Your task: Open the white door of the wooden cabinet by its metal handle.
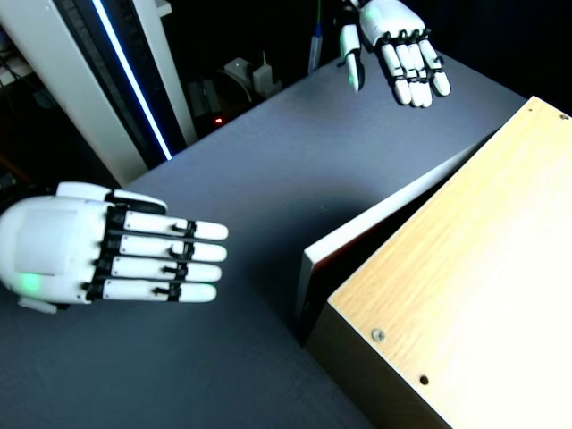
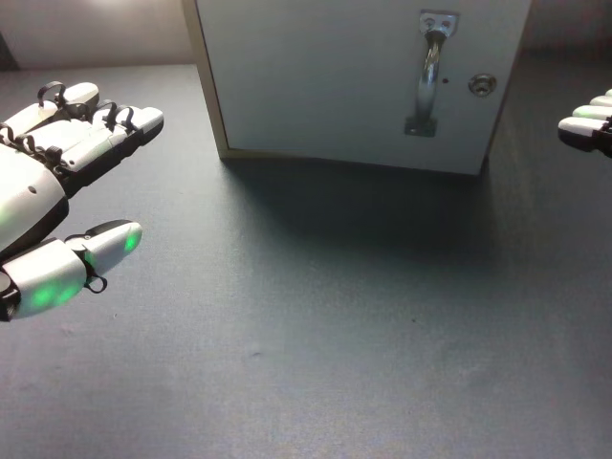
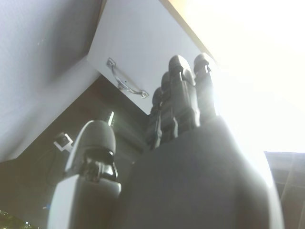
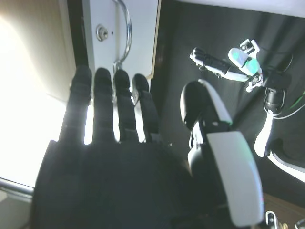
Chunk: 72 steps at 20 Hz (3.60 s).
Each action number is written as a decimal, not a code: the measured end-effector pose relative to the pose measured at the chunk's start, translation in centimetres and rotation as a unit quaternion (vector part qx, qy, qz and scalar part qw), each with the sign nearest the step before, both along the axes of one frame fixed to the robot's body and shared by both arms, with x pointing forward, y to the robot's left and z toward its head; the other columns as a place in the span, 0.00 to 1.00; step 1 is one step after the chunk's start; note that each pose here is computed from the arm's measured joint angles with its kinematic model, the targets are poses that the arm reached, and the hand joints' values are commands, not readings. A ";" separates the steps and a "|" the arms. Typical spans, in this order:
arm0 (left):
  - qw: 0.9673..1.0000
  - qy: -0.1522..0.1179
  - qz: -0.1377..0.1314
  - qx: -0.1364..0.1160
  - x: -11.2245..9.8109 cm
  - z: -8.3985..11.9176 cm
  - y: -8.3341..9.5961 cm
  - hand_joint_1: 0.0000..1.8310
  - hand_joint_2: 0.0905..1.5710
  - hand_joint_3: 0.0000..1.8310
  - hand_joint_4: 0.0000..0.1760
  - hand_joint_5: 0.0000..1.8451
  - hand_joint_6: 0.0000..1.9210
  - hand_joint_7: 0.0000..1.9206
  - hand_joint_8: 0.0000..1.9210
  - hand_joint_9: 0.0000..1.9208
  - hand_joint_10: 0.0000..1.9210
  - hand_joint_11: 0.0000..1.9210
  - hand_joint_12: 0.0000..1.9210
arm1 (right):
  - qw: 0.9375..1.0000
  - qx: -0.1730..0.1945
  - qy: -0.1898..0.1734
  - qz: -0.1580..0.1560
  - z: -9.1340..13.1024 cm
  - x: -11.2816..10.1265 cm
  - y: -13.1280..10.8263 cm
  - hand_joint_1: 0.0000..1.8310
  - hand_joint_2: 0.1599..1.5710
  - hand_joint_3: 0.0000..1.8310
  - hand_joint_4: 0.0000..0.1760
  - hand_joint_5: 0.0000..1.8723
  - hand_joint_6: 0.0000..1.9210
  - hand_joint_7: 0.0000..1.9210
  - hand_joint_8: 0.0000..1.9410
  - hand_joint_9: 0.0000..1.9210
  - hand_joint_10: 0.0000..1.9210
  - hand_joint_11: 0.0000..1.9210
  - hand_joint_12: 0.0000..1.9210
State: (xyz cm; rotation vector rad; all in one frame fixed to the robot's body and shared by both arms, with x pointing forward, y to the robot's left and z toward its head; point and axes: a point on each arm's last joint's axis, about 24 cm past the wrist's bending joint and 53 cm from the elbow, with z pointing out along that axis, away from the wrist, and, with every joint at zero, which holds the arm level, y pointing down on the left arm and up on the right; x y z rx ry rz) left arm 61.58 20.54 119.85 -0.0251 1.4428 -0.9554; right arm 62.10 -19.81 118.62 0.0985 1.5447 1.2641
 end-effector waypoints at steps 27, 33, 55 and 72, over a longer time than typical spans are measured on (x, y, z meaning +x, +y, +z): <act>1.000 0.003 -0.001 -0.002 0.3 -0.1 0.2 0.06 0.91 0.00 0.00 0.09 0.00 0.07 0.00 0.06 0.00 0.00 0.23 | 0.999 -0.015 -0.010 -0.047 0.5 6.9 0.3 0.00 0.86 0.00 0.00 0.00 0.00 0.00 0.00 0.00 0.00 0.00 0.00; 1.000 0.004 -0.002 -0.004 0.3 -0.2 0.1 0.10 0.92 0.00 0.00 0.09 0.00 0.07 0.00 0.06 0.00 0.00 0.24 | 0.998 -0.020 -0.008 -0.058 0.7 8.0 0.1 0.00 0.83 0.00 0.00 0.00 0.00 0.00 0.00 0.00 0.00 0.00 0.00; 1.000 0.007 -0.003 -0.007 0.3 -0.2 0.1 0.12 0.92 0.00 0.00 0.09 0.00 0.08 0.00 0.07 0.00 0.00 0.24 | 0.997 -0.042 -0.011 -0.060 1.1 10.1 1.4 0.00 0.86 0.00 0.00 0.00 0.00 0.00 0.00 0.00 0.00 0.00 0.00; 1.000 0.020 -0.007 -0.017 0.0 -1.0 0.1 0.12 0.91 0.00 0.00 0.10 0.00 0.08 0.00 0.07 0.00 0.00 0.26 | 0.999 -0.024 -0.041 -0.018 3.5 6.7 3.1 0.00 0.85 0.00 0.00 0.00 0.00 0.00 0.00 0.00 0.00 0.00 0.00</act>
